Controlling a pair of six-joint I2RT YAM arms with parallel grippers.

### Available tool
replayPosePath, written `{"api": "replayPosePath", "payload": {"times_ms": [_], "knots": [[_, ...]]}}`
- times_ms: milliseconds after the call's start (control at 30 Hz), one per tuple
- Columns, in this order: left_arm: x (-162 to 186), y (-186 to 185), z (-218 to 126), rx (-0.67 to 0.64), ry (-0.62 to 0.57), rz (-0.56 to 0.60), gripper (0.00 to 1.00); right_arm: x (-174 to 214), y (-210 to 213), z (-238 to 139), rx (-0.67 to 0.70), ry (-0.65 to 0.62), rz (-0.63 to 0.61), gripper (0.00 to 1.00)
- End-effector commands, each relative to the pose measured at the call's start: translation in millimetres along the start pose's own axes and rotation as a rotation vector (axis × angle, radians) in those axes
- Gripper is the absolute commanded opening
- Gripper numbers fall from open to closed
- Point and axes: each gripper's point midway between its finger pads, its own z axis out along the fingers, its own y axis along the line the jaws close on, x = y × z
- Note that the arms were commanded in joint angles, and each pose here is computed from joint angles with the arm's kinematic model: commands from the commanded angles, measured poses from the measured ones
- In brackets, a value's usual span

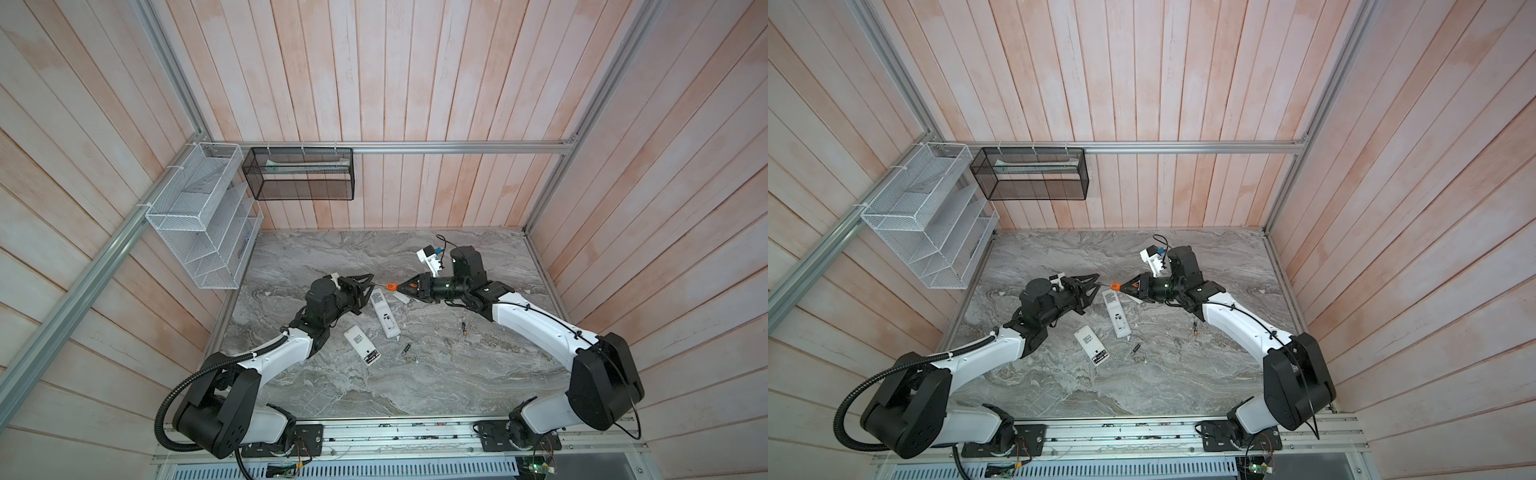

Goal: Unload the batteries from the remote control
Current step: 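Lower the screwdriver tip toward the short remote's batteries with the right gripper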

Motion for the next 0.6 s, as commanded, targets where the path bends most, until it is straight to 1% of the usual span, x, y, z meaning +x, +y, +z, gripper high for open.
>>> {"api": "replayPosePath", "payload": {"times_ms": [0, 67, 133, 233, 300, 400, 567], "knots": [[6.1, -4.6, -13.1, -0.051, 0.049, 0.13, 0.5, -0.5, -4.4, -21.0, 0.067, -0.01, -0.034, 0.14], [4.0, 6.8, -25.7, -0.126, 0.064, 0.187, 0.57, 6.7, -12.8, -29.0, 0.103, 0.012, -0.037, 0.14], [-2.7, 18.0, -42.5, -0.203, 0.05, 0.242, 0.63, 21.0, -20.9, -34.3, 0.123, 0.066, -0.035, 0.14], [-11.6, 30.9, -66.1, -0.269, 0.027, 0.3, 0.69, 51.6, -24.7, -36.3, 0.095, 0.184, -0.039, 0.13], [-17.0, 39.4, -76.9, -0.302, 0.023, 0.318, 0.72, 71.8, -25.1, -37.2, 0.065, 0.248, -0.035, 0.13], [-20.7, 47.5, -85.8, -0.321, 0.033, 0.338, 0.77, 98.3, -22.5, -35.3, 0.046, 0.326, -0.053, 0.13], [-16.2, 55.3, -84.0, -0.294, 0.085, 0.338, 0.86, 137.7, -15.3, -19.4, 0.03, 0.431, -0.102, 0.13]]}}
